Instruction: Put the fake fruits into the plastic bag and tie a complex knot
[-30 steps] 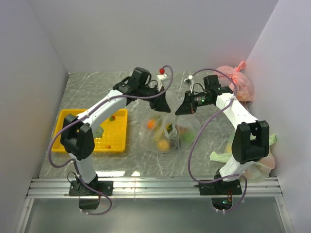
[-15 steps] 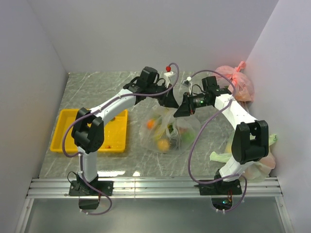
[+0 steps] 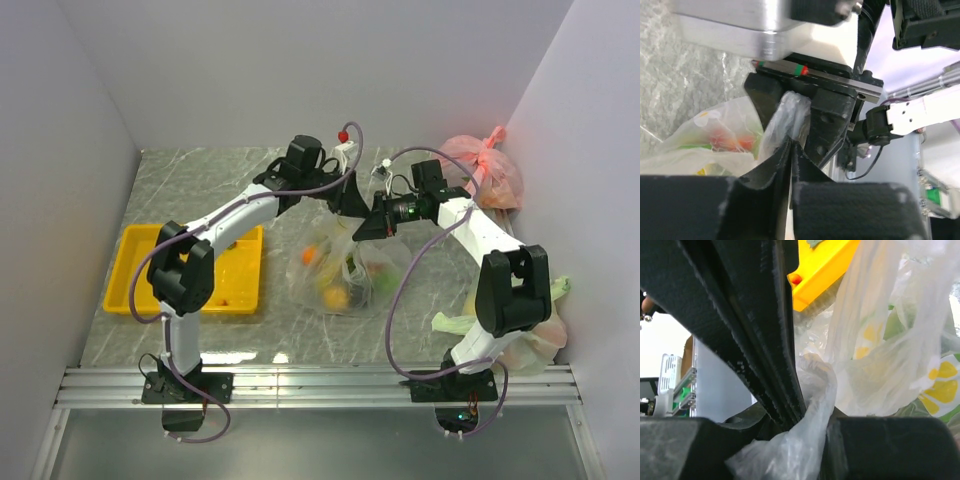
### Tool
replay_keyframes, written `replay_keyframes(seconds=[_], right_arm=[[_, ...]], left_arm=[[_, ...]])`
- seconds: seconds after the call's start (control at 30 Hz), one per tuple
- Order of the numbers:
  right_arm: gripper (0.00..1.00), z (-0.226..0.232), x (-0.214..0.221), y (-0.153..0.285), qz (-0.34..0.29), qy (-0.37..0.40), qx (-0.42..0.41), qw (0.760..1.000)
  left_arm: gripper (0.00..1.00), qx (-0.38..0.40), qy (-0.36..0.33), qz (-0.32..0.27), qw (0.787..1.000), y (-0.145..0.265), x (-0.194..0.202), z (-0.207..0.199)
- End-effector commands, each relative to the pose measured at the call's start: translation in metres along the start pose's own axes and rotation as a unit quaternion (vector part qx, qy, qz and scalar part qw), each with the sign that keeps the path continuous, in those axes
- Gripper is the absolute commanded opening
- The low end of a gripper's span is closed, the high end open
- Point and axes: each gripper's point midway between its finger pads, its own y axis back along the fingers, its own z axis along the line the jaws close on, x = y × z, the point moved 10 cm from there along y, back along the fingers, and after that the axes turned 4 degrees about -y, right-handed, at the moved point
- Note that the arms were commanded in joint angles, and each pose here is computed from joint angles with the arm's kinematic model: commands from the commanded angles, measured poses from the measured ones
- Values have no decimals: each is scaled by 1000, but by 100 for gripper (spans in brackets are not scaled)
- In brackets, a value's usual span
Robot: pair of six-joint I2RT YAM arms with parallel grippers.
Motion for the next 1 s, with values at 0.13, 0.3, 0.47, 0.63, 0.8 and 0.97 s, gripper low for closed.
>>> replay_keyframes(seconds=[0.13,0.3,0.47,0.63,0.8,0.97], right_arm=[[0,-2,1,6,10,37,-3,999],[0,2,1,10,24,65,-13,998],[0,7,-2,10,40,121,-39,991],[0,13,-1,9,68,151,-49,985],[0,19,0,7,87,169,-52,980],[0,20,2,5,92,175,-52,979]], left_arm=[[36,-28,-22,-84,996,74,-50,-11],[52,-102,-47,-91,990,124,-57,3],[69,-109,-65,-58,990,124,-44,20],[84,-45,-65,-26,997,102,-37,26],[85,-16,-83,-18,996,84,-28,23],[79,4,-70,-2,998,74,-21,25]])
